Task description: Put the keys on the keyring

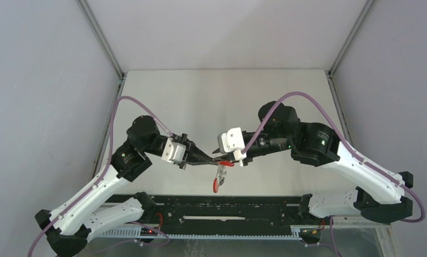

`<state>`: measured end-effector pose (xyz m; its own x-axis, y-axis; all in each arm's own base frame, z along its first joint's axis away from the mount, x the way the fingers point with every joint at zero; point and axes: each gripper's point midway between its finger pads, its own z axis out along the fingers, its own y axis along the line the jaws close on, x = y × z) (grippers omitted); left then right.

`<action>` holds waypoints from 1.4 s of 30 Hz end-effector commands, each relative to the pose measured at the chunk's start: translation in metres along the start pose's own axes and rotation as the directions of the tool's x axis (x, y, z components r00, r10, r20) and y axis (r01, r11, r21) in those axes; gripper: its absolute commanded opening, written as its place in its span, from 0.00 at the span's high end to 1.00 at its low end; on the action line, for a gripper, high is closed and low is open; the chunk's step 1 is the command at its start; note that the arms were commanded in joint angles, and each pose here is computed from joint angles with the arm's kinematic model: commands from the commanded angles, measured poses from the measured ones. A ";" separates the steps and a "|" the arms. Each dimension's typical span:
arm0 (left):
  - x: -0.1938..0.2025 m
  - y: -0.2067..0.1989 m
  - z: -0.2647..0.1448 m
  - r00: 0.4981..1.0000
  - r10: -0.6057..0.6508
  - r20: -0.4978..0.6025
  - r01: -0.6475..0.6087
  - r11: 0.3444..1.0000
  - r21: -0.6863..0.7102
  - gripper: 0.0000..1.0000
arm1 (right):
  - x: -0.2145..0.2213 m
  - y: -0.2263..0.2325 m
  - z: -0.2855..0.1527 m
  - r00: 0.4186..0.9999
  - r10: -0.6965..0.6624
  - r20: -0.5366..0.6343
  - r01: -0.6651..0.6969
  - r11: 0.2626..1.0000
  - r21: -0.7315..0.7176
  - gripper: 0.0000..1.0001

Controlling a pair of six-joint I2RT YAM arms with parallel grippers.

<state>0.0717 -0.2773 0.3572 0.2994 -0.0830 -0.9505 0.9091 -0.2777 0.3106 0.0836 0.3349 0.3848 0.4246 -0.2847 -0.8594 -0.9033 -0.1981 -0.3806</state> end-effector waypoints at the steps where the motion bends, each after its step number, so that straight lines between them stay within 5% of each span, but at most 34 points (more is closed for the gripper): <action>1: -0.028 0.010 0.000 0.984 0.158 0.079 -0.155 0.987 -0.042 1.00 | -0.004 0.020 -0.003 0.988 0.154 0.002 -0.152 0.976 -0.153 0.72; 16: -0.047 0.019 -0.004 0.922 0.377 0.092 -0.370 0.925 -0.090 1.00 | -0.020 0.017 -0.001 0.931 0.364 0.013 -0.345 0.892 -0.292 0.69; 42: -0.087 0.026 -0.008 0.853 0.506 0.129 -0.486 0.860 -0.158 1.00 | -0.024 -0.004 0.008 0.760 0.646 0.070 -0.568 0.712 -0.413 0.63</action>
<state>0.0649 -0.2746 0.3915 0.5253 -0.2555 -0.8116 0.7832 -0.2276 0.5786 0.0772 0.3432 0.4125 -0.1616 -0.2280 -0.9602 -0.9025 -0.3594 0.2372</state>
